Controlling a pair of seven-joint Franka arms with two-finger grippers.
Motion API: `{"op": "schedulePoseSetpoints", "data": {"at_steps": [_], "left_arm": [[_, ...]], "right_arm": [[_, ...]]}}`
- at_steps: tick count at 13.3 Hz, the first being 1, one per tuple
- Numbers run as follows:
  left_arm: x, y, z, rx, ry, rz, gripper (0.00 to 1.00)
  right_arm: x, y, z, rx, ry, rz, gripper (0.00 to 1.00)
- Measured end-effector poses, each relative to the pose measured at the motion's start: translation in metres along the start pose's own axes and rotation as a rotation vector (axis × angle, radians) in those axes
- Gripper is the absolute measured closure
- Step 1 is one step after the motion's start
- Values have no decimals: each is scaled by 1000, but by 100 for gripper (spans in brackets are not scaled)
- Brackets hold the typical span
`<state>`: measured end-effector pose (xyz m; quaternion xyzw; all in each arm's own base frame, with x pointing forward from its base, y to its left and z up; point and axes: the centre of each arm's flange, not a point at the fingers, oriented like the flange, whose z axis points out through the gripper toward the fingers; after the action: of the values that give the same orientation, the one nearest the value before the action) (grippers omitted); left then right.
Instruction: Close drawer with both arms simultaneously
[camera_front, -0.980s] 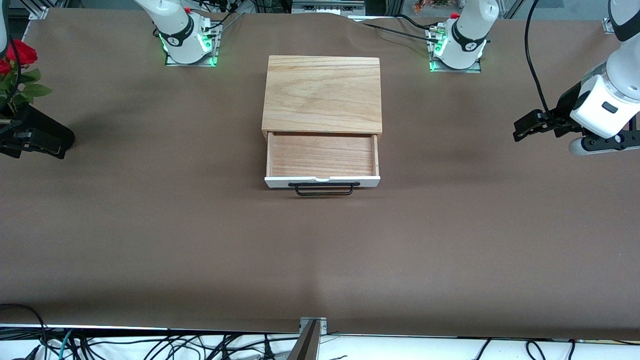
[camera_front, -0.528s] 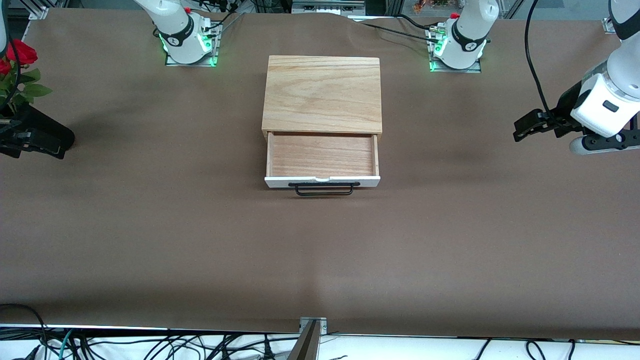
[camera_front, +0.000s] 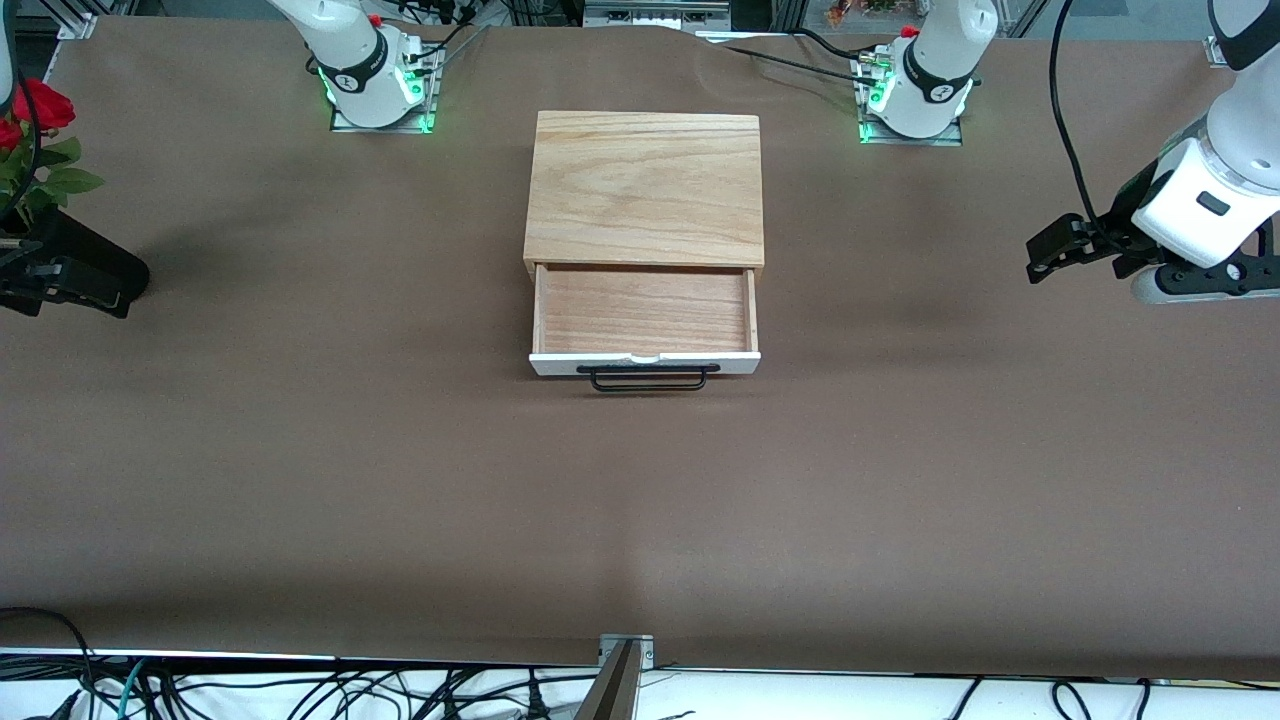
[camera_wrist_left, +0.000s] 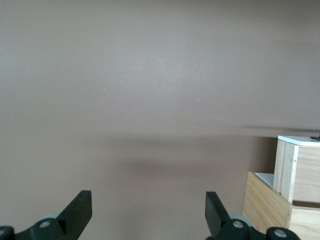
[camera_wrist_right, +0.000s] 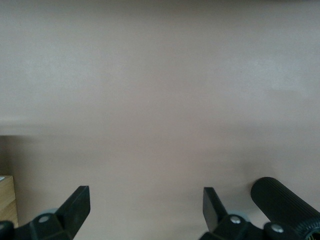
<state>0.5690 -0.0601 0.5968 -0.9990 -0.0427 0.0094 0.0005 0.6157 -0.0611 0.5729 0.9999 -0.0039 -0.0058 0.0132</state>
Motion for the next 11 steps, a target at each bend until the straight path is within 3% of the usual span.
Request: {"op": "schedulePoseSetpoints", "data": {"at_steps": [11], "left_arm": [[0, -2, 0, 6, 1, 4, 0]], "right_arm": [[0, 0, 0, 0, 0, 0, 0]]}}
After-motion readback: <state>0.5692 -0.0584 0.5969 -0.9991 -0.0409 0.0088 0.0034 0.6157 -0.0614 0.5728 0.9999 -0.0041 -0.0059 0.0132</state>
